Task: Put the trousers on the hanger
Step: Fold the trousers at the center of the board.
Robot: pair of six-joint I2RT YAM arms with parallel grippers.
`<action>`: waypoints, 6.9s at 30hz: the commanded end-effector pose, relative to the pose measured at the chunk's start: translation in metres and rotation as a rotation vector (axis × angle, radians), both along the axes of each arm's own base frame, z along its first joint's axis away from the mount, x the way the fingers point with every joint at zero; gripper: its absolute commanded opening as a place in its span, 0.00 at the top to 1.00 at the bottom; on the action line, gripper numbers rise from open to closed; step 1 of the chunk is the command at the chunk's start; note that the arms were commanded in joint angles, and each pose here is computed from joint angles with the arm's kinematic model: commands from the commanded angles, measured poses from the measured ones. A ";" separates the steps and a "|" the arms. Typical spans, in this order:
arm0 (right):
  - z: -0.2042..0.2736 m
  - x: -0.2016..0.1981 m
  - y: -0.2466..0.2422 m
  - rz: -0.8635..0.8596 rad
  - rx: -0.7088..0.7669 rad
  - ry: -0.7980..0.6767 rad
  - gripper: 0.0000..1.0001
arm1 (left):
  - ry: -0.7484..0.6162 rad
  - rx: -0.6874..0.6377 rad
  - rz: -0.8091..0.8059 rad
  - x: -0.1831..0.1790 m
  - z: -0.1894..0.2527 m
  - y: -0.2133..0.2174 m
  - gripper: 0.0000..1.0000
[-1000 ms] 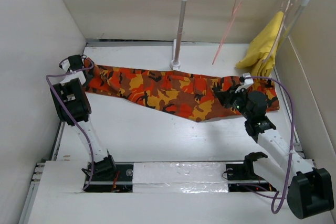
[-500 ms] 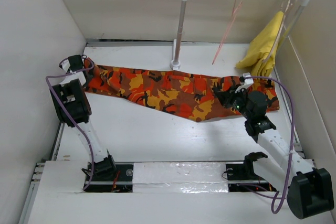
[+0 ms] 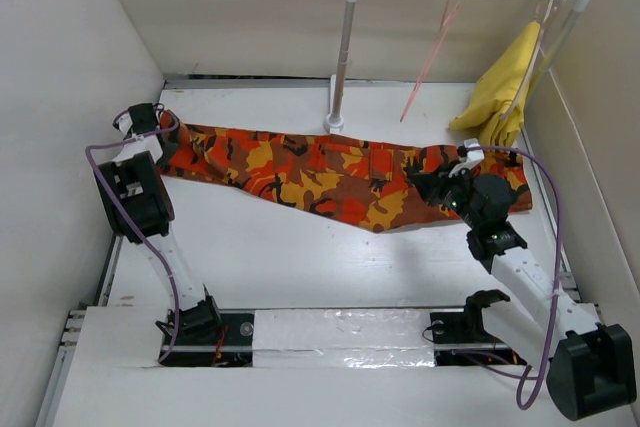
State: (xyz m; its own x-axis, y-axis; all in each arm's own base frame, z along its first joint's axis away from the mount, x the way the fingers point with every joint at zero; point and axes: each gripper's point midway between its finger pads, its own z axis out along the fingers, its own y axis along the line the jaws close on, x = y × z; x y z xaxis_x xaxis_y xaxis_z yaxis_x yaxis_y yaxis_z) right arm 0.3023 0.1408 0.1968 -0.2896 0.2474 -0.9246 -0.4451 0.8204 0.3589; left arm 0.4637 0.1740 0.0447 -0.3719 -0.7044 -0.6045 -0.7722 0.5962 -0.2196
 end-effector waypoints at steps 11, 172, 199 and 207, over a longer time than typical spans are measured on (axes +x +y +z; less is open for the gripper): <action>0.029 0.006 0.005 0.019 0.007 -0.081 0.84 | 0.013 -0.014 0.001 0.009 -0.004 0.004 0.79; 0.000 -0.051 -0.235 -0.965 0.167 0.029 1.00 | -0.613 -0.118 -0.939 -0.196 0.120 -0.420 0.98; 0.300 -0.113 0.051 0.080 0.258 -0.342 1.00 | -0.335 -0.278 -0.970 -0.254 -0.015 -0.469 1.00; 0.336 -0.114 0.052 0.042 0.376 -0.377 1.00 | -0.235 -0.295 -1.133 -0.287 -0.052 -0.549 1.00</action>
